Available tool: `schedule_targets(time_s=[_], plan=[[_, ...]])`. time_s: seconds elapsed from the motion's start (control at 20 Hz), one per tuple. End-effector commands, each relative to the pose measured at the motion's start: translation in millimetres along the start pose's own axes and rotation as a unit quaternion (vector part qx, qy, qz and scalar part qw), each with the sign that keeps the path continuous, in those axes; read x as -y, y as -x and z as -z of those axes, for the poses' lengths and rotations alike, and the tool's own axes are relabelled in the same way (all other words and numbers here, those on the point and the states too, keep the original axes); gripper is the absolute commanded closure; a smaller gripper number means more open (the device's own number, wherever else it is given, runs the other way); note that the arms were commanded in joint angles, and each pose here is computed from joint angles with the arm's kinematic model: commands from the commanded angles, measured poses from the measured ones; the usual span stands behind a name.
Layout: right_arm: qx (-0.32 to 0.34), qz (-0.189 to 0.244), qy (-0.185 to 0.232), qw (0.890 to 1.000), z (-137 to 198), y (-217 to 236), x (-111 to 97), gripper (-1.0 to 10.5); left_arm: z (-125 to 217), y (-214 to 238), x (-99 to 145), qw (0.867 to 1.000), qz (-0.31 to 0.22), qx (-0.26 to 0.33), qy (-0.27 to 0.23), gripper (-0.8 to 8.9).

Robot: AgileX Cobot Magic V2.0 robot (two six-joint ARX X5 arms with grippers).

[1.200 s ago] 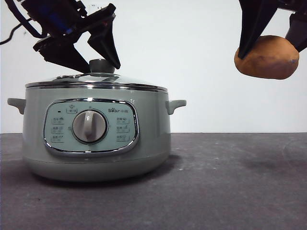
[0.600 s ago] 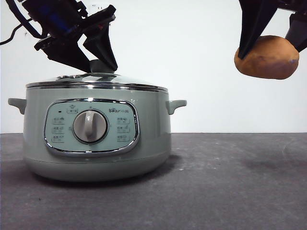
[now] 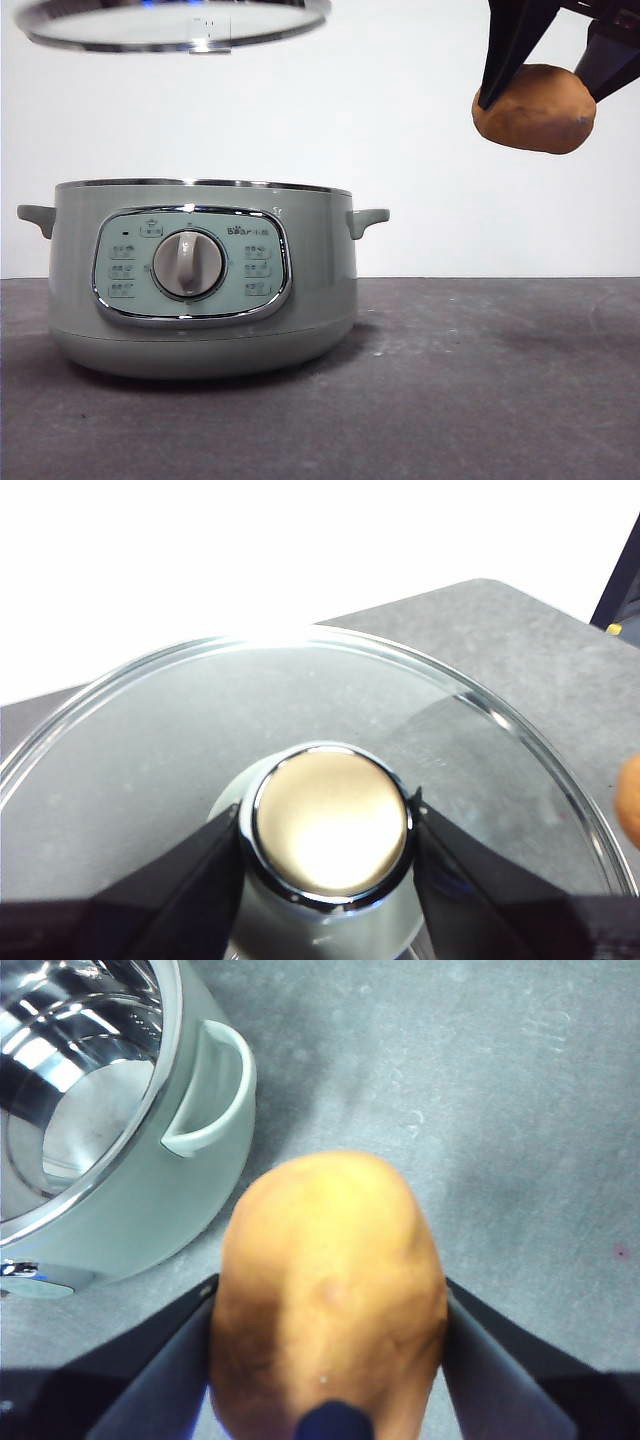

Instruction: Pick up the potato,open the lid,put the potato in the pot,close the lid

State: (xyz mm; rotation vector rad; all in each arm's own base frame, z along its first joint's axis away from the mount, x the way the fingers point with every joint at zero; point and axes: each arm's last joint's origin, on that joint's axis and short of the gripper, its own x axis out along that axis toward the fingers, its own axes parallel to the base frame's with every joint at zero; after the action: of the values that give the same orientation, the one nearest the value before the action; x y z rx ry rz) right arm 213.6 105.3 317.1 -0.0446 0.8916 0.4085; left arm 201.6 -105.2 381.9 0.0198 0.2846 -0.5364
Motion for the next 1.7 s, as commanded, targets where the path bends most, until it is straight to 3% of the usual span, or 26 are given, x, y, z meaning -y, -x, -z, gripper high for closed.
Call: schedule_targets(time_s=[0.05,0.4,0.7,0.9,1.35,1.7], plan=[[0.003,-0.002,0.001,1.0,0,1,0,9.6,-15,25,3,0.998,0.003,0.059,-0.01,8.22],[0.029,-0.015,0.008,0.999,-5,1,-5,9.6,-19,68,4,0.995,-0.022,0.096,-0.016,8.22],[0.099,-0.114,0.047,0.987,-20,1,-32,9.6,-19,101,5,0.99,-0.061,0.126,-0.022,8.22],[0.089,-0.141,0.073,0.983,-44,-11,-59,9.6,-19,127,5,0.984,-0.076,0.157,-0.02,8.22],[0.017,-0.159,0.158,0.974,-113,-108,-131,9.6,-19,172,6,0.977,-0.129,0.169,-0.023,8.22],[-0.053,-0.139,0.202,0.968,-93,-184,-155,9.6,-20,181,6,0.98,-0.129,0.151,-0.024,8.22]])
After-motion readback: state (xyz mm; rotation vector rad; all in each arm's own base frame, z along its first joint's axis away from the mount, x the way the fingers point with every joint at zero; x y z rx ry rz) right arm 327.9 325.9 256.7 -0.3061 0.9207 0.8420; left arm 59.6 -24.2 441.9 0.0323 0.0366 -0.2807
